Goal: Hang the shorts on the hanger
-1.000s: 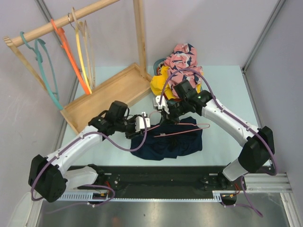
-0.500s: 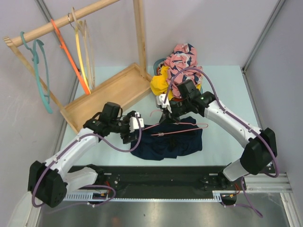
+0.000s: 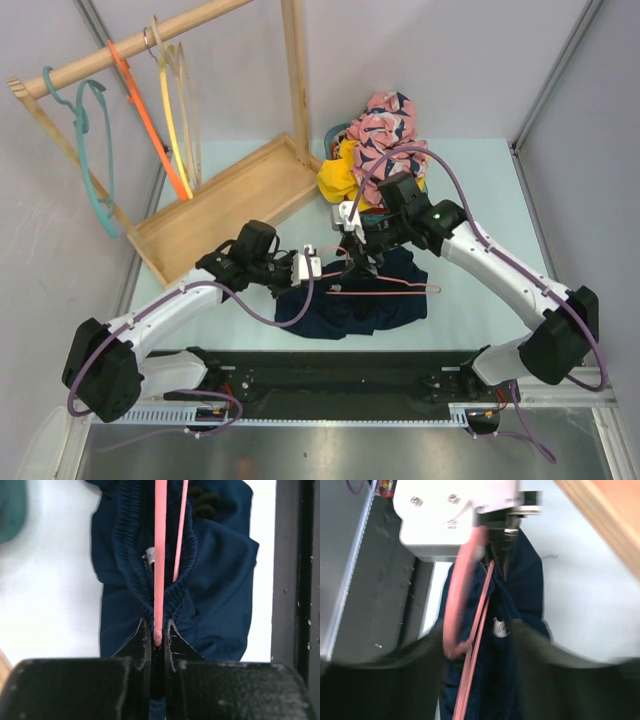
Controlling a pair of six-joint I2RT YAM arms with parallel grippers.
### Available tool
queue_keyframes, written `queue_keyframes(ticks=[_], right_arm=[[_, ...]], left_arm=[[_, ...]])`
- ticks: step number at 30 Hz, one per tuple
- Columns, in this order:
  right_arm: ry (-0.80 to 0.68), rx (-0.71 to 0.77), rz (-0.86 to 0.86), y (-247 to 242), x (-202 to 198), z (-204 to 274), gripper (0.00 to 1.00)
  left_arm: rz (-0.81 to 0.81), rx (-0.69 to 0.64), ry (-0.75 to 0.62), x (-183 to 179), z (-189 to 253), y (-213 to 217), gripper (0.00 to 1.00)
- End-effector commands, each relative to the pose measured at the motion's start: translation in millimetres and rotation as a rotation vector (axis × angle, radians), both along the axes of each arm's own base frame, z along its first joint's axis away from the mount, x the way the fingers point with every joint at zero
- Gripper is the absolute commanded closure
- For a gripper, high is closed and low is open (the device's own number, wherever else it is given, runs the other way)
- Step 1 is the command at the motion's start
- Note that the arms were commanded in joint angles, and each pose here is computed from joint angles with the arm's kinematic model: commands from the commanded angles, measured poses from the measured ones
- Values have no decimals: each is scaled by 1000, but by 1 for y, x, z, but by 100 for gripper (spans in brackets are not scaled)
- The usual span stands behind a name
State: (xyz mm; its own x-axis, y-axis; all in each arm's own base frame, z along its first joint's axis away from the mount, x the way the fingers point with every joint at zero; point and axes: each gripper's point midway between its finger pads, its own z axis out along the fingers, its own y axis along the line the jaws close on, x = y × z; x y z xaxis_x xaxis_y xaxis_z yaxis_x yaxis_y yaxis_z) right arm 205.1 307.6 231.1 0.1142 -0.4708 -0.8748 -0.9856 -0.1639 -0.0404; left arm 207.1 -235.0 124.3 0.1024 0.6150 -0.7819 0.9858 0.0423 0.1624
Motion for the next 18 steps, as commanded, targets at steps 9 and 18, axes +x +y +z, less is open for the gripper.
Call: queue_keyframes(ticks=[9,18], right_arm=[[364,135,-708,-117,69,49,3],[454,-257,-810,-142,40,-61,25]], left_arm=[[-93,-15,-69,-26,-8,8,100],[-81,-39,-75,-19,9,1,100]])
